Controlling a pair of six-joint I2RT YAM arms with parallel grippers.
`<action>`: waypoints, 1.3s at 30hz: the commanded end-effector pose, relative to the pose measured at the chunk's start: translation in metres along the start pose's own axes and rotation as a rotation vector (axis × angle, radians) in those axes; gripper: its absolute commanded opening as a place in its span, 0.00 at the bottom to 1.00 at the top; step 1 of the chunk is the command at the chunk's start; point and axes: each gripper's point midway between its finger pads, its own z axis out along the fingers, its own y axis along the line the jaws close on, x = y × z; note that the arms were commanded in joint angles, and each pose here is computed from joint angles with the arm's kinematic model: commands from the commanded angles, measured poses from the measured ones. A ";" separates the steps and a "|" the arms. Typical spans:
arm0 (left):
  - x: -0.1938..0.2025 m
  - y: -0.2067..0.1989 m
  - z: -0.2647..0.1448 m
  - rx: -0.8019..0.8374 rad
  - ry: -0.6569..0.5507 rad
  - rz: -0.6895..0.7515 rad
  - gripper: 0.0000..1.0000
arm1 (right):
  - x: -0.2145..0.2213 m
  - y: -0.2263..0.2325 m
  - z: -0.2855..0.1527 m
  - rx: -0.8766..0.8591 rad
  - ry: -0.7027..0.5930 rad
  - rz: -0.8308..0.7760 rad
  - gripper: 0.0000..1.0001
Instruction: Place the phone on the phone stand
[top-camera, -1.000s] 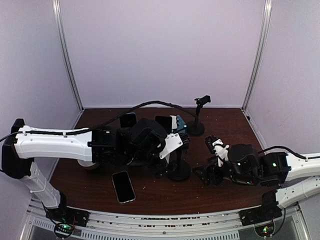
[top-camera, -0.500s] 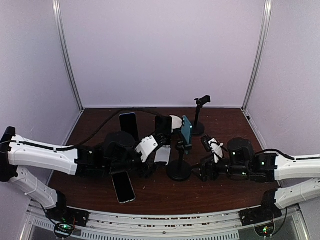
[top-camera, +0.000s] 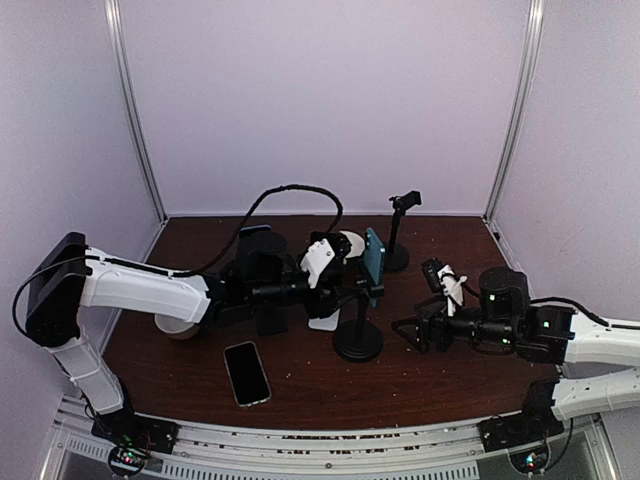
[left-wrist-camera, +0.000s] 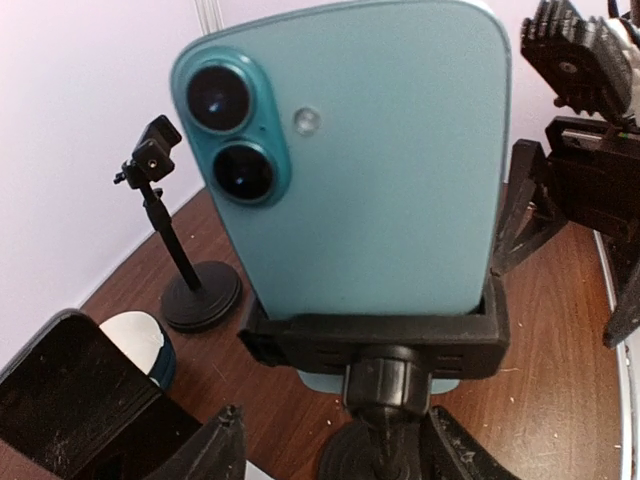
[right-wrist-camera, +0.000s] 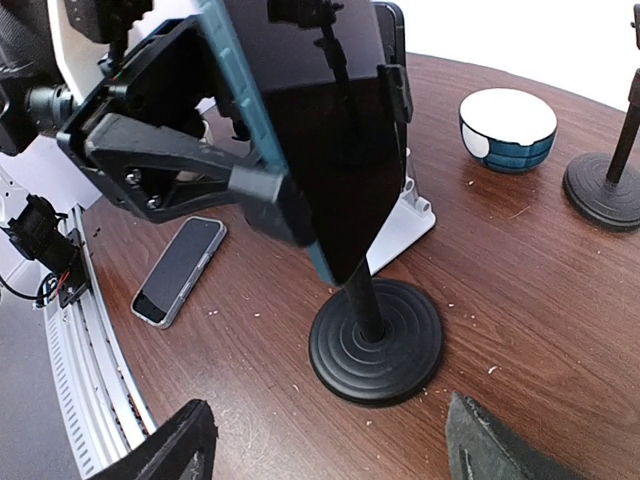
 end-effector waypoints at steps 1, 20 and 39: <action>-0.017 -0.021 0.020 0.149 -0.035 0.034 0.55 | -0.012 -0.001 -0.007 0.005 0.000 -0.054 0.81; -0.056 -0.040 0.057 0.348 -0.126 0.102 0.00 | -0.077 -0.035 -0.082 0.224 0.004 -0.110 0.83; -0.143 -0.070 0.135 0.551 -0.403 0.082 0.00 | -0.144 -0.014 -0.193 0.298 -0.093 -0.168 0.86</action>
